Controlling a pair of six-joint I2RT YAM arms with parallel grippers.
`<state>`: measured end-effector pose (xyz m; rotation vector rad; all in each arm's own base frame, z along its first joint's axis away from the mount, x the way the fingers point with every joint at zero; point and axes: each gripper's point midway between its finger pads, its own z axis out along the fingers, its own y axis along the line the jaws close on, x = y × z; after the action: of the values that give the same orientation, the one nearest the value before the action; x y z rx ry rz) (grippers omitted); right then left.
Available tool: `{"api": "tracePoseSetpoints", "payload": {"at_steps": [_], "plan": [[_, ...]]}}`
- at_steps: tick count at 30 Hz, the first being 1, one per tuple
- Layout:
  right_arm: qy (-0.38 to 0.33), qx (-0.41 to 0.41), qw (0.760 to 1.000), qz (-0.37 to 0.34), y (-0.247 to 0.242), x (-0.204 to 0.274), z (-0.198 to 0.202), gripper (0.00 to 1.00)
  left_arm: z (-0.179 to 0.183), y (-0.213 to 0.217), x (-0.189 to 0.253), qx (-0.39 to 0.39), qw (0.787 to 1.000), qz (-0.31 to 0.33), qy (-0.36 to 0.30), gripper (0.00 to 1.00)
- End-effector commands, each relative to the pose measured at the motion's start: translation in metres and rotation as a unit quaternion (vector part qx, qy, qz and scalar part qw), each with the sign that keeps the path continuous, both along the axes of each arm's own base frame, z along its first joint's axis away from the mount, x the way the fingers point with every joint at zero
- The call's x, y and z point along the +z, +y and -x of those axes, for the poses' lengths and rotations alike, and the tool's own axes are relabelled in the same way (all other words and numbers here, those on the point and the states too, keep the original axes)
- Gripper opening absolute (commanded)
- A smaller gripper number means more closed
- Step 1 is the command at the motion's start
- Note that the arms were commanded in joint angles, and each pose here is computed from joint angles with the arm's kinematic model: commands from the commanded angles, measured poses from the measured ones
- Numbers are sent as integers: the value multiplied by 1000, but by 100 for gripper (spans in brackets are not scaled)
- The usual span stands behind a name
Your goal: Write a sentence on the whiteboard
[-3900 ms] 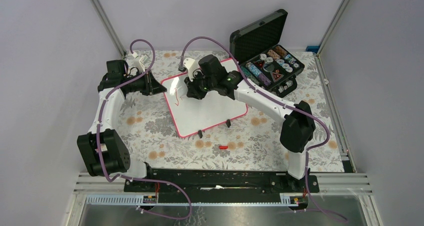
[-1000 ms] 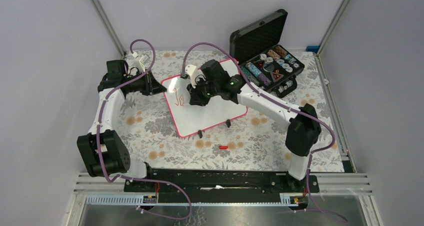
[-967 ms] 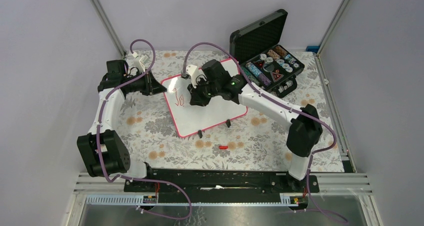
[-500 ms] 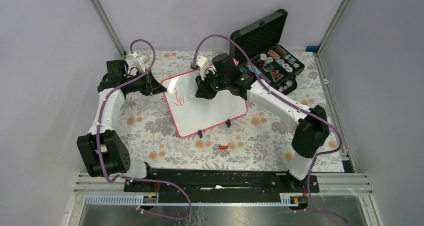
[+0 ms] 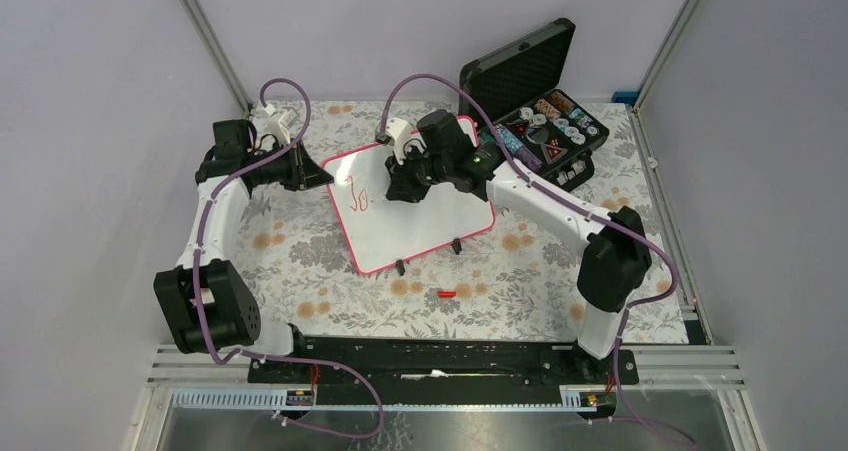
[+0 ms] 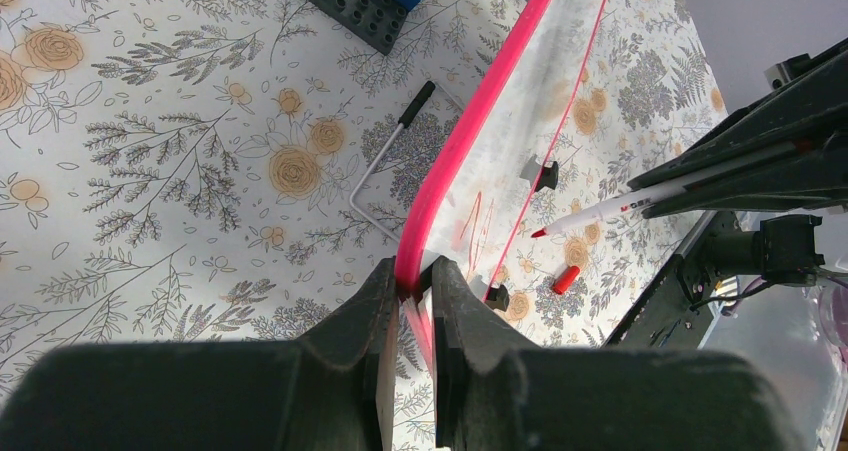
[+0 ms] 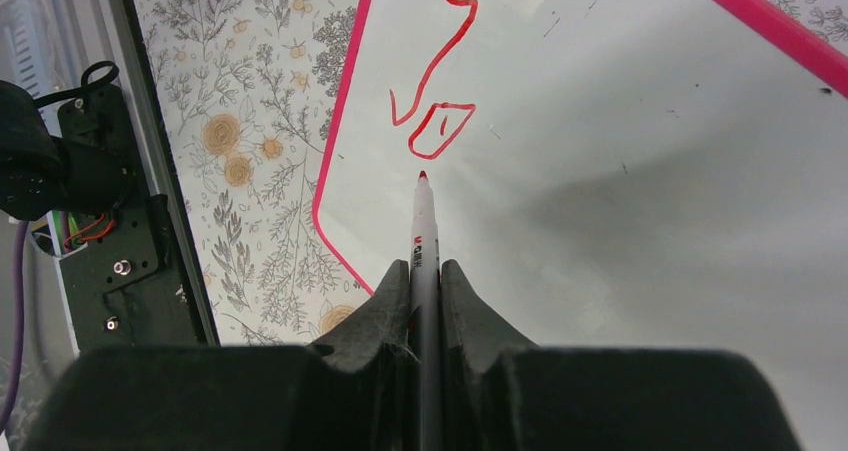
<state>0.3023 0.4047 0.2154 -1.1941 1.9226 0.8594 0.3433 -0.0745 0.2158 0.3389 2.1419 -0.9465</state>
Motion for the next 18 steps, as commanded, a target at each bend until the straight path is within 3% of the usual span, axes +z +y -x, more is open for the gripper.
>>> {"api": "tracePoseSetpoints", "payload": {"at_steps": [1, 18], "plan": [[-24, 6, 999, -26, 14, 21, -5, 0, -8, 4, 9, -1, 998, -38, -57, 0], [-44, -18, 999, -12, 22, 15, -25, 0, -7, 4, 9, -1, 998, -37, -58, 0]]}}
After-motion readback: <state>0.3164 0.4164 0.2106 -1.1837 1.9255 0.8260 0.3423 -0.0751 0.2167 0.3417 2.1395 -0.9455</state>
